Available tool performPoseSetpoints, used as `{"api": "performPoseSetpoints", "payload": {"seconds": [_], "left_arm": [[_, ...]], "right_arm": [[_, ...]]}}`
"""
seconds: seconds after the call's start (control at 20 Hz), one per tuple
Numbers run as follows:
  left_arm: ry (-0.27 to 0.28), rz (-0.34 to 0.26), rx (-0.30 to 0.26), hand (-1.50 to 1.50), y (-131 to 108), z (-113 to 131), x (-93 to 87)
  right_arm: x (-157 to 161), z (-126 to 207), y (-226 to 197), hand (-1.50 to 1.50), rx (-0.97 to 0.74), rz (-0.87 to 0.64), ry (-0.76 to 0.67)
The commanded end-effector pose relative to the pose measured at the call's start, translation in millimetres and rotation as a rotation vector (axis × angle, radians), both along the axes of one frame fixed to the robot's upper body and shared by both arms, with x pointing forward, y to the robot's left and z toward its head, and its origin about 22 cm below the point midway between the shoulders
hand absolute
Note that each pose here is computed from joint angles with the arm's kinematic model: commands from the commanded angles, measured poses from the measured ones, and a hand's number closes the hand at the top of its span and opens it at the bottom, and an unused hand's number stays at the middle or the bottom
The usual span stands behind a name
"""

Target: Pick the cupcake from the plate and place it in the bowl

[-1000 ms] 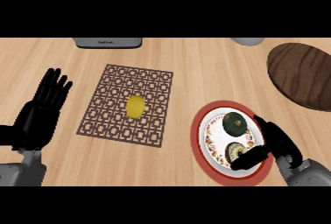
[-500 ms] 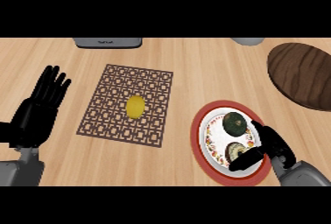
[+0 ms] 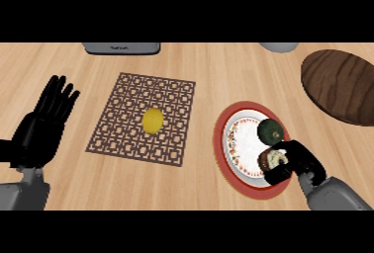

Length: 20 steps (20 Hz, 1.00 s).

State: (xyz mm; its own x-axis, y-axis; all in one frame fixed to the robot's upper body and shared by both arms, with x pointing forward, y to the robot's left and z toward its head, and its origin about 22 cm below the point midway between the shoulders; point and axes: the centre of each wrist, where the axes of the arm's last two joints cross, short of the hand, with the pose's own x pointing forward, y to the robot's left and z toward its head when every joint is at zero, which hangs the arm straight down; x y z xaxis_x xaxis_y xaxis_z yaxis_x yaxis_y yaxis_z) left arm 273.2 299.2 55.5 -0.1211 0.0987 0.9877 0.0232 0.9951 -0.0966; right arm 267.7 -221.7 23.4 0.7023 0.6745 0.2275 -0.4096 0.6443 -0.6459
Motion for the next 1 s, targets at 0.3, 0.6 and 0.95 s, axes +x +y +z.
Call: {"api": "performPoseSetpoints", "payload": {"seconds": [0.3, 0.6, 0.95], "left_arm": [[0.003, -0.011, 0.012, 0.0, -5.9, 10.5, -18.5], [0.014, 0.007, -0.015, 0.0, -1.6, -0.8, -5.9], [0.001, 0.026, 0.006, 0.0, -0.5, 8.4, -11.7]], "right_arm": [[8.7, 7.4, -4.7, 1.5, -0.07, 0.245, 0.032], [-23.1, 32.6, -15.9, 1.5, -0.062, 0.983, -0.198], [-11.1, 74.5, -118.4, 1.5, -0.156, 1.126, -0.518]]}}
